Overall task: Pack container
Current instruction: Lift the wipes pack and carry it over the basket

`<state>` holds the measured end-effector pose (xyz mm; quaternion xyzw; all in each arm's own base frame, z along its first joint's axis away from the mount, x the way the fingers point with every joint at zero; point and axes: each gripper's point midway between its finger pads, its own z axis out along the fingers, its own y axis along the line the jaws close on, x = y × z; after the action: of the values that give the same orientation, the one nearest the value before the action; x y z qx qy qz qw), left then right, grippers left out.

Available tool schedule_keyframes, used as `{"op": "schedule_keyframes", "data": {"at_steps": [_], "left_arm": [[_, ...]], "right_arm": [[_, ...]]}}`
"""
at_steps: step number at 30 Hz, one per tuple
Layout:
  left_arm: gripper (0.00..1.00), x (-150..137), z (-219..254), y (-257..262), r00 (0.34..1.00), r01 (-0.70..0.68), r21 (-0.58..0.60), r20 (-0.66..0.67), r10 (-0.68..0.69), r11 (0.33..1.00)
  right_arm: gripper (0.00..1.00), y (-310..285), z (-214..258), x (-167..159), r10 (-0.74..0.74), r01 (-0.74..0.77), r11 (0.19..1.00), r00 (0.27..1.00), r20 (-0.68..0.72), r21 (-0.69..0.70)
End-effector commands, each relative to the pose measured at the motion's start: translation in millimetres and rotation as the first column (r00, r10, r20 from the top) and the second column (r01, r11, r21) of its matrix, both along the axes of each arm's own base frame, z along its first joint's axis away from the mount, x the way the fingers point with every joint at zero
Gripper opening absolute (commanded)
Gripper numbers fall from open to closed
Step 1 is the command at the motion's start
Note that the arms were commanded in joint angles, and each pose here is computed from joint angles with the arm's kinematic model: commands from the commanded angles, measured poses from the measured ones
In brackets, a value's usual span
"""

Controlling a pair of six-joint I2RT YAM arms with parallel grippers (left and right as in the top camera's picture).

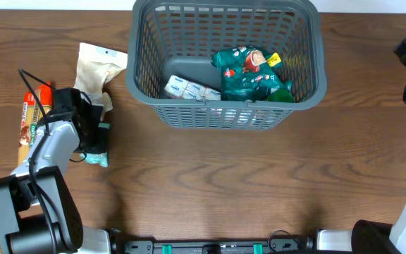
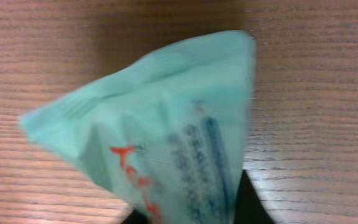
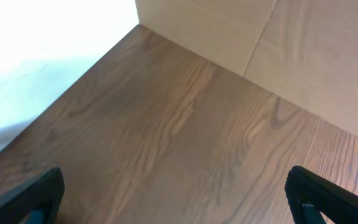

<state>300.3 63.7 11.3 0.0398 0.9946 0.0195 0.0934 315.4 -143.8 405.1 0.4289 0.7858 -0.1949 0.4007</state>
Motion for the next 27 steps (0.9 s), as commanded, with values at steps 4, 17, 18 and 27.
{"op": "schedule_keyframes", "data": {"at_steps": [4, 17, 18, 27], "left_arm": [[0.06, -4.2, -4.1, 3.0, 1.000, -0.005, 0.001, -0.019, 0.006, 1.000], [0.06, 22.0, 51.6, 9.2, 0.989, -0.067, 0.016, 0.134, 0.065, 0.998], [0.06, 26.8, 63.1, 10.2, 0.982, -0.083, 0.016, 0.170, 0.079, 0.996], [0.06, 36.0, 172.4, 8.4, 0.914, -0.110, 0.009, 0.393, 0.098, 0.994]], "right_arm": [[0.99, -4.6, 3.8, -3.0, -0.025, 0.025, 1.000, 1.000, 0.012, -0.009], [0.99, -4.6, 3.8, -3.1, -0.025, 0.025, 1.000, 1.000, 0.012, -0.009], [0.99, -4.5, 3.8, -3.1, -0.025, 0.025, 1.000, 1.000, 0.012, -0.009], [0.99, -4.5, 3.8, -3.1, -0.025, 0.025, 1.000, 1.000, 0.012, -0.009]]}}
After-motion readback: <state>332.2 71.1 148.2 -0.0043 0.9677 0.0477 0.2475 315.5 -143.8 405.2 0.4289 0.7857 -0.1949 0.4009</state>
